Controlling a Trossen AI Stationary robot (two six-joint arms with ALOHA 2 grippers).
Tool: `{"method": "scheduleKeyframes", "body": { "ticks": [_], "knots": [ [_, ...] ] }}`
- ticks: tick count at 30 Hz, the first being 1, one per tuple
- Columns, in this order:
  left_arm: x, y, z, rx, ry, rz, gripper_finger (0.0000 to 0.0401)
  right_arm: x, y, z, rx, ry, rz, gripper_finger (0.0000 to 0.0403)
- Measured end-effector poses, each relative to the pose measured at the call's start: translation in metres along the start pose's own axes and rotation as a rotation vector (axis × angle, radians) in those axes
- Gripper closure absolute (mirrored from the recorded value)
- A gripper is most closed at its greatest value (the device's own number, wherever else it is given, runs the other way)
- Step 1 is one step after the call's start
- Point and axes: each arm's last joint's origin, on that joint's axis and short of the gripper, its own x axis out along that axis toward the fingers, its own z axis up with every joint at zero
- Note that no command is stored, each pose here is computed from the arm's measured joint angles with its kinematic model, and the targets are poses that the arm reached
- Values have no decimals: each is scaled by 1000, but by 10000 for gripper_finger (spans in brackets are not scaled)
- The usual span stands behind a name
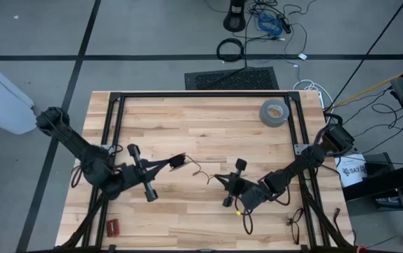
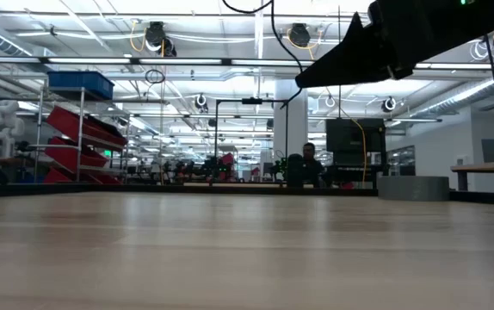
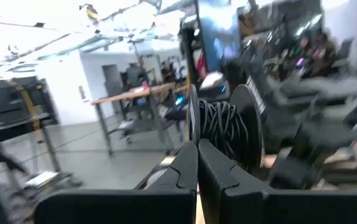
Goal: Coil cords
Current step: Uncoil the black wire from the spool
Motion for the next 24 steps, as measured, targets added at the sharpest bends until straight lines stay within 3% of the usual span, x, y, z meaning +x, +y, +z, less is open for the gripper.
{"method": "scheduleKeyframes", "body": {
  "ticks": [5, 24],
  "knots": [
    [2, 8, 9, -52, -85, -50, 400, 3, -2, -1, 15, 18, 19, 403],
    [1, 8, 11, -72, -117, -77, 400, 2, -1, -7, -2, 68, 60, 403]
  ]
}}
